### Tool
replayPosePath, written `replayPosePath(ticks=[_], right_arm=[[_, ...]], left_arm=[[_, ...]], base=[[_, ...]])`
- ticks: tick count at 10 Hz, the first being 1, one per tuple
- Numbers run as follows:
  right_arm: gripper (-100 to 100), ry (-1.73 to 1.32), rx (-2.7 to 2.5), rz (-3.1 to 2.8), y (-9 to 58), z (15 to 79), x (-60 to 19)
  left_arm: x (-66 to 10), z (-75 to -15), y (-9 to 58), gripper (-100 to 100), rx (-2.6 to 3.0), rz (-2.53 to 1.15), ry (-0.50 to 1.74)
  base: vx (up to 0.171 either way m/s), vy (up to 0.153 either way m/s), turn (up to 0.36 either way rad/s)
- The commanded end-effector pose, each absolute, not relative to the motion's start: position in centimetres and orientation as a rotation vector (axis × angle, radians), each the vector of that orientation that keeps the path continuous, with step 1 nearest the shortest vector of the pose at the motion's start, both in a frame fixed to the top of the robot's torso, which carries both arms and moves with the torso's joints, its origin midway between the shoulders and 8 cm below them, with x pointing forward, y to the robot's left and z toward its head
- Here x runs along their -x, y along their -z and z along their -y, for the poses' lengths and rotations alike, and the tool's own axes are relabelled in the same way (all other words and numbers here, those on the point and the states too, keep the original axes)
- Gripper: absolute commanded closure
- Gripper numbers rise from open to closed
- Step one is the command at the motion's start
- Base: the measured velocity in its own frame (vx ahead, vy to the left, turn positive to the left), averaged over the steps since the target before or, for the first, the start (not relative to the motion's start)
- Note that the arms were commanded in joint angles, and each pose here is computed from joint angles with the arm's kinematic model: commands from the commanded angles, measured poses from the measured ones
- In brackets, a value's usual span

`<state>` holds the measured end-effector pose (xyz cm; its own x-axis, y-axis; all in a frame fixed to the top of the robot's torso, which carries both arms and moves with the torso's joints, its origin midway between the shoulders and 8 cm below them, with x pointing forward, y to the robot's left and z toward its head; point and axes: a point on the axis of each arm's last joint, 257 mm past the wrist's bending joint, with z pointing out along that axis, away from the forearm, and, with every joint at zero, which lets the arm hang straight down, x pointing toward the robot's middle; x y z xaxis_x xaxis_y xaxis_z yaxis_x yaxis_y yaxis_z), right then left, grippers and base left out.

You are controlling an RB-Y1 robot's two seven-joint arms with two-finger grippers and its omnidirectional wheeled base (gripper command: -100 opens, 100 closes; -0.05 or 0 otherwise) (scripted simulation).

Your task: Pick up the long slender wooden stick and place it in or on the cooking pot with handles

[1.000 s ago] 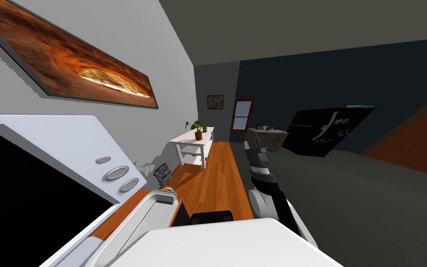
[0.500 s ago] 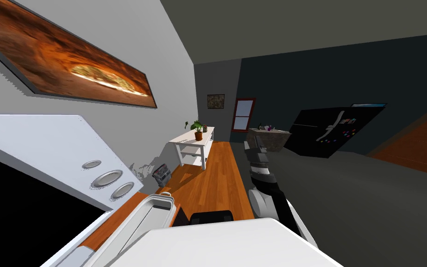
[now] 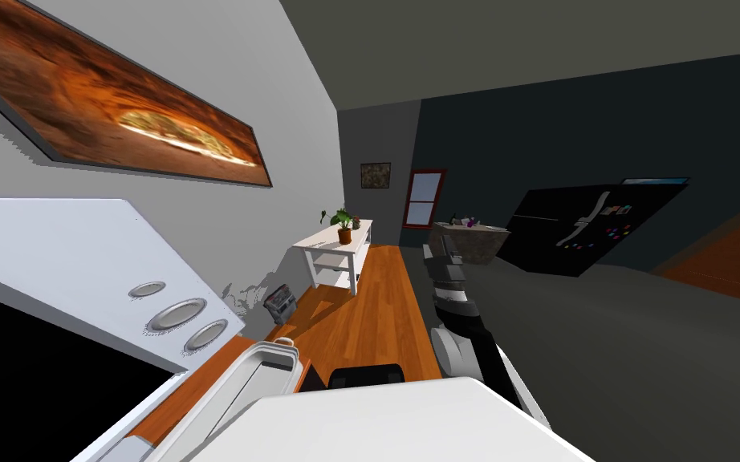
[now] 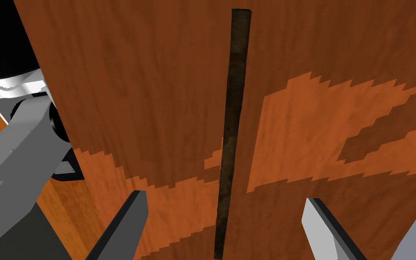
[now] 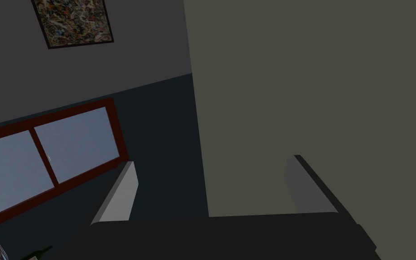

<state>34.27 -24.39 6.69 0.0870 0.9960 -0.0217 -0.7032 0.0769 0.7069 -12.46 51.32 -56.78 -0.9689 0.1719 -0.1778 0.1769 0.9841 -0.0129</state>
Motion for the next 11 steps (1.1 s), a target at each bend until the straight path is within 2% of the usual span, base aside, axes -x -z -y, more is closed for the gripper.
replayPosePath(ticks=[1,2,3,6,7,11], right_arm=[[0,-1.392,-0.617,-0.596,-6.7,24.4,-34.3],[0,-1.392,-0.617,-0.596,-6.7,24.4,-34.3],[0,-1.392,-0.617,-0.596,-6.7,24.4,-34.3],[0,-1.392,-0.617,-0.596,-6.7,24.4,-34.3],[0,-1.392,-0.617,-0.596,-6.7,24.4,-34.3],[0,-1.392,-0.617,-0.596,-6.7,24.4,-34.3]], left_arm=[[12.5,-51.3,56.8,-100,-0.262,-2.953,0.043],[12.5,-51.3,56.8,0,-0.266,-2.955,0.043],[12.0,-50.0,58.1,-100,-0.247,-2.955,0.043],[11.8,-49.3,58.8,-100,-0.237,-2.955,0.046],[11.8,-49.3,58.9,100,-0.239,-2.956,0.043],[11.8,-49.2,58.9,100,-0.240,-2.955,0.045]], base=[[0.023,-0.003,0.007],[0.000,0.000,0.000],[-0.023,0.033,-0.079],[-0.036,0.046,-0.078],[0.000,0.000,0.000],[0.000,0.000,0.000]])
